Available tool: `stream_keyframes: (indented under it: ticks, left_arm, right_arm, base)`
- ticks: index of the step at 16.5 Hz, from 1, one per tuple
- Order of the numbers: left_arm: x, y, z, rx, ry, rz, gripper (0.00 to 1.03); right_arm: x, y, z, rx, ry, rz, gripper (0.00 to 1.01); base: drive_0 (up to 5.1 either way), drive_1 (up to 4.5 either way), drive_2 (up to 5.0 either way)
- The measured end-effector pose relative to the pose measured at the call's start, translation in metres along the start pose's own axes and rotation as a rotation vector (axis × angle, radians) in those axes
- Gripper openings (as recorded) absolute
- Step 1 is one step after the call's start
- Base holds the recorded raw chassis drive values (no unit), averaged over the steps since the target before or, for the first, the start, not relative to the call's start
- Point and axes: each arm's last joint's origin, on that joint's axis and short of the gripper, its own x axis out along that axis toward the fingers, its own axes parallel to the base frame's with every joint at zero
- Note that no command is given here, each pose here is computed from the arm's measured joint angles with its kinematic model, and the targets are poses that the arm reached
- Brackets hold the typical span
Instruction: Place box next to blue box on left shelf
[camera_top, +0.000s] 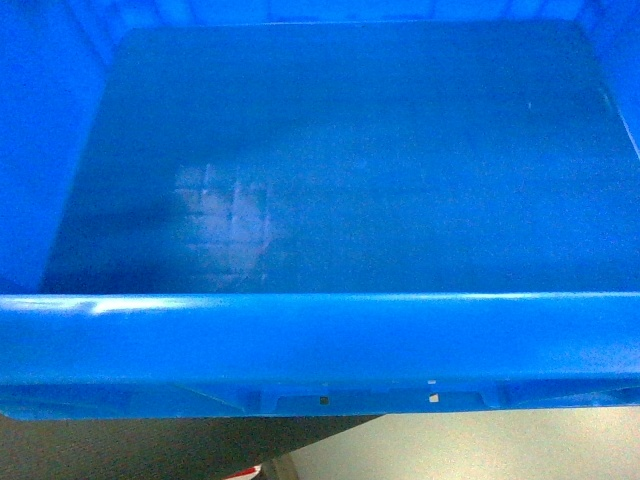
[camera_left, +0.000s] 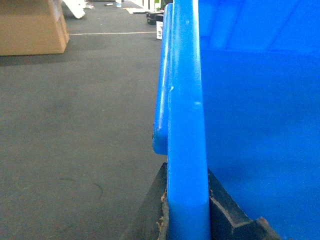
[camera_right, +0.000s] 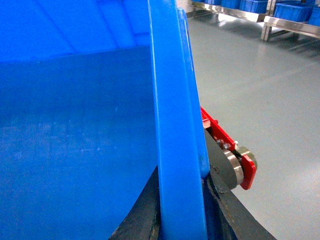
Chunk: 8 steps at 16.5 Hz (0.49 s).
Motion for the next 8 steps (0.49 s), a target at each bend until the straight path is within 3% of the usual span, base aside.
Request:
stream_keyframes:
  ticks: [8]
  left_arm:
    - [0.0000,0.0000,0.0000,0.000,0.000,0.000,0.10]
  right_arm:
    - [0.0000,0.0000,0.0000,0.000,0.000,0.000,0.16]
  base:
    - [-1.5,-1.48,-1.5]
